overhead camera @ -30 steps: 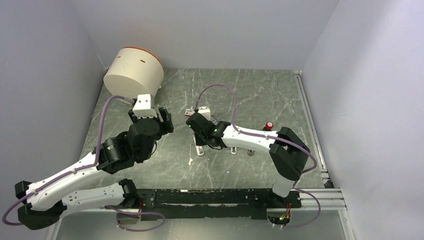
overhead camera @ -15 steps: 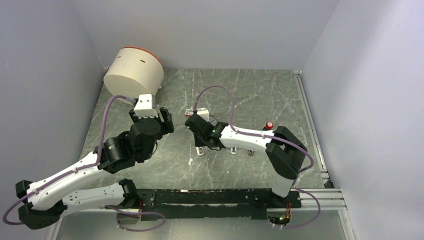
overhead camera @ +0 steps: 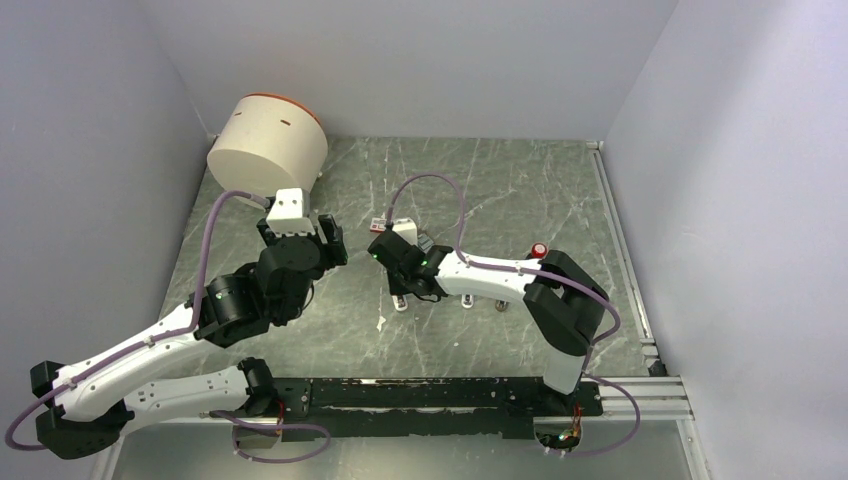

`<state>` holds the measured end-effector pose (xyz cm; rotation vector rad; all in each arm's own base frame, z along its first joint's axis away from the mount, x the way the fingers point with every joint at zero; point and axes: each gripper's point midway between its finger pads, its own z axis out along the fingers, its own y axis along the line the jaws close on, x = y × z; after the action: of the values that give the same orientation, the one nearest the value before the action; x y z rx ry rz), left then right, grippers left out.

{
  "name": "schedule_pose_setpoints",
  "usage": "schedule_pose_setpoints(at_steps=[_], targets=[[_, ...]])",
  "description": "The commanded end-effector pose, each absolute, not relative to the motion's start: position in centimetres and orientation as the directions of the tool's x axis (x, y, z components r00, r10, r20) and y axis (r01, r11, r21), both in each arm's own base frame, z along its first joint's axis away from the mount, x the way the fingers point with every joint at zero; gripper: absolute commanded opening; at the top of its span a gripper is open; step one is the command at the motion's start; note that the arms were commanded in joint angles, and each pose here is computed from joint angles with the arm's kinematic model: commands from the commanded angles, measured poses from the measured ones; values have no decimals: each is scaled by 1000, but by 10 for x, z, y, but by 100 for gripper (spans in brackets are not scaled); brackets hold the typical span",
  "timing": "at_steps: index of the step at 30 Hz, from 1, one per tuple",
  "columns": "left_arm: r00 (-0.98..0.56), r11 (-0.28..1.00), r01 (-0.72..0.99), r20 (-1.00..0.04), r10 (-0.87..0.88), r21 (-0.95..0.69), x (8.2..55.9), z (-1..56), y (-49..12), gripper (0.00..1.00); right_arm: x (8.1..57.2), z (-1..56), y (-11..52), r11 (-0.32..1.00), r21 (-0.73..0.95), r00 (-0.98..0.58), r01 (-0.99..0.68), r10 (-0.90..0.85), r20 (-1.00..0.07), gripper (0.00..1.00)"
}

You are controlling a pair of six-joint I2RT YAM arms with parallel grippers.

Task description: Load the staples into the stapler

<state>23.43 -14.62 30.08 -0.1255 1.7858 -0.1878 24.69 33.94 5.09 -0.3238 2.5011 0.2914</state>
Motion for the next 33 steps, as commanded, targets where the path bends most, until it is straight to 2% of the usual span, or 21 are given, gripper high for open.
schedule_pose_setpoints(at_steps=[1, 23, 33], targets=[[-199, 981, -9, -961, -193, -195, 235, 306, -138, 74, 252, 53, 344, 949, 133, -780, -285, -149, -608, 22], [-199, 981, -11, -961, -192, -194, 236, 304, -139, 74, 242, 49, 335, 948, 121, -793, -296, -173, -585, 23], [-203, 981, -10, -961, -189, -191, 236, 303, -139, 74, 241, 52, 337, 945, 122, -789, -302, -176, -588, 27]])
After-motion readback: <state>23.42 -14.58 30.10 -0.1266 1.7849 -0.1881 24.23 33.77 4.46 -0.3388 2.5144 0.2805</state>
